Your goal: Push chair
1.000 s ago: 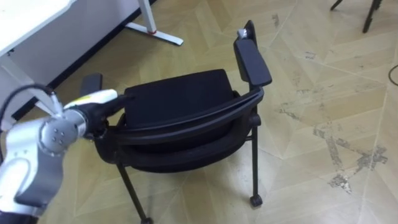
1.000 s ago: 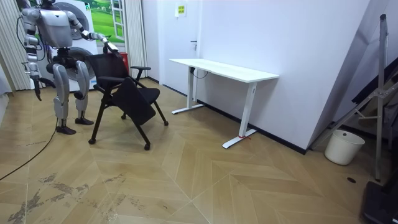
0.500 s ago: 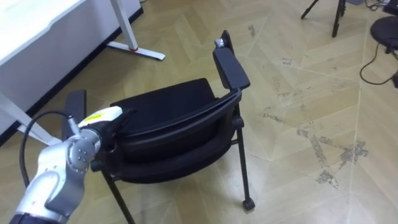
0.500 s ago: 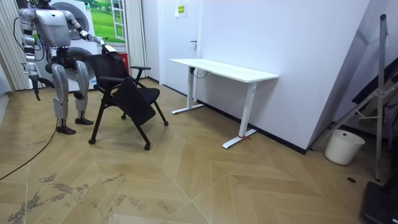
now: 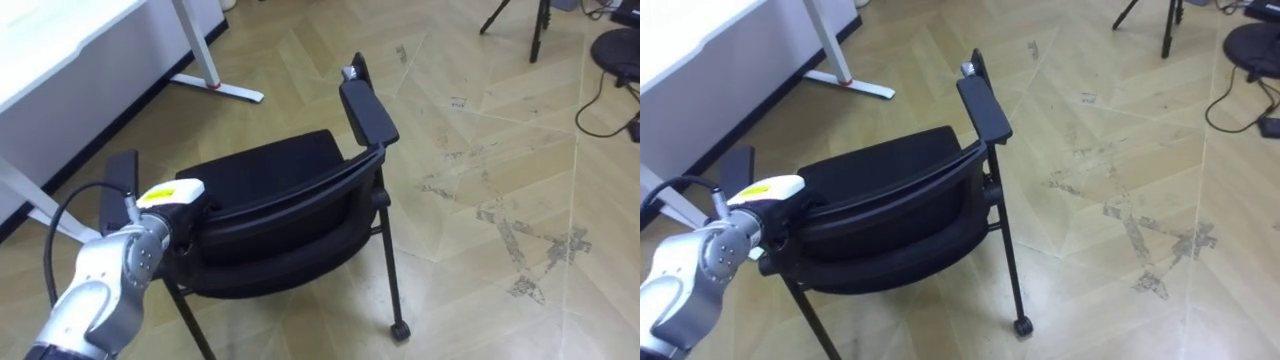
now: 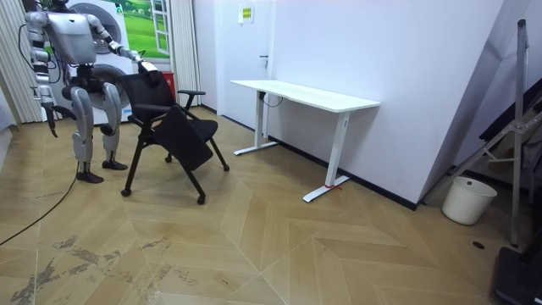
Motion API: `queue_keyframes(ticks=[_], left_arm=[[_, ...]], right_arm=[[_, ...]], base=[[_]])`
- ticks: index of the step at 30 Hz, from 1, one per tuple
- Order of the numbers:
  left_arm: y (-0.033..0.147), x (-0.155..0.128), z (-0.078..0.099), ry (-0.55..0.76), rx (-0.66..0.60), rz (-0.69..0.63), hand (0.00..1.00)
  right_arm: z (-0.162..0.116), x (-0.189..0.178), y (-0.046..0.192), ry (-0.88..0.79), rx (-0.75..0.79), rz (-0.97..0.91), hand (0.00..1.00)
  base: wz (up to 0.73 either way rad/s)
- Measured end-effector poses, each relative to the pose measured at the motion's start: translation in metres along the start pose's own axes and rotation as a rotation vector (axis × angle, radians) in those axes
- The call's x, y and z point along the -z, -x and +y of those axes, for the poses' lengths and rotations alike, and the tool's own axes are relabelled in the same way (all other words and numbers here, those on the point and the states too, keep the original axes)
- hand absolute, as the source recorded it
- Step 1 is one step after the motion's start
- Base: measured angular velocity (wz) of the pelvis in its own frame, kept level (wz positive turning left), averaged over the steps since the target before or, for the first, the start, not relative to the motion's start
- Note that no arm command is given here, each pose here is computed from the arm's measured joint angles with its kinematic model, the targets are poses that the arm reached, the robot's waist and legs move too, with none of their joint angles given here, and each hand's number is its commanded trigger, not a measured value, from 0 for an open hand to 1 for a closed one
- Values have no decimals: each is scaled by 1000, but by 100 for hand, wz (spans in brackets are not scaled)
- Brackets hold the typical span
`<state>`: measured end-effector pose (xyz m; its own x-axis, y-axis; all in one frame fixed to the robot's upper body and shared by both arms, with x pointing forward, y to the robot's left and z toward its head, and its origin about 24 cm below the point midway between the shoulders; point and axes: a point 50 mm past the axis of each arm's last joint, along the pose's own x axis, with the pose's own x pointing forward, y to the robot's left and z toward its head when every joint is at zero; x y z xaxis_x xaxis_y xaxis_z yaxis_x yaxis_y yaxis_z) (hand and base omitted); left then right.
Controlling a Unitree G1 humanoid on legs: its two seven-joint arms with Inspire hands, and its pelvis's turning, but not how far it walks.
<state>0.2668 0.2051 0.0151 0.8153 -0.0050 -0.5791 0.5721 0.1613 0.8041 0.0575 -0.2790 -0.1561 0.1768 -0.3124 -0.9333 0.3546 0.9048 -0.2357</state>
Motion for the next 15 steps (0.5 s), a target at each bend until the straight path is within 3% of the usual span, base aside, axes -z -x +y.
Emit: queue_keyframes(ticks=[10, 15], left_arm=[[0, -10, 3, -2, -85, -51, 100], [0, -10, 3, -4, -92, -53, 100]], right_arm=[[-1, 3, 0, -44, -3, 5, 0], [-2, 7, 0, -195, -5, 14, 0]], base=[[0], [-9]])
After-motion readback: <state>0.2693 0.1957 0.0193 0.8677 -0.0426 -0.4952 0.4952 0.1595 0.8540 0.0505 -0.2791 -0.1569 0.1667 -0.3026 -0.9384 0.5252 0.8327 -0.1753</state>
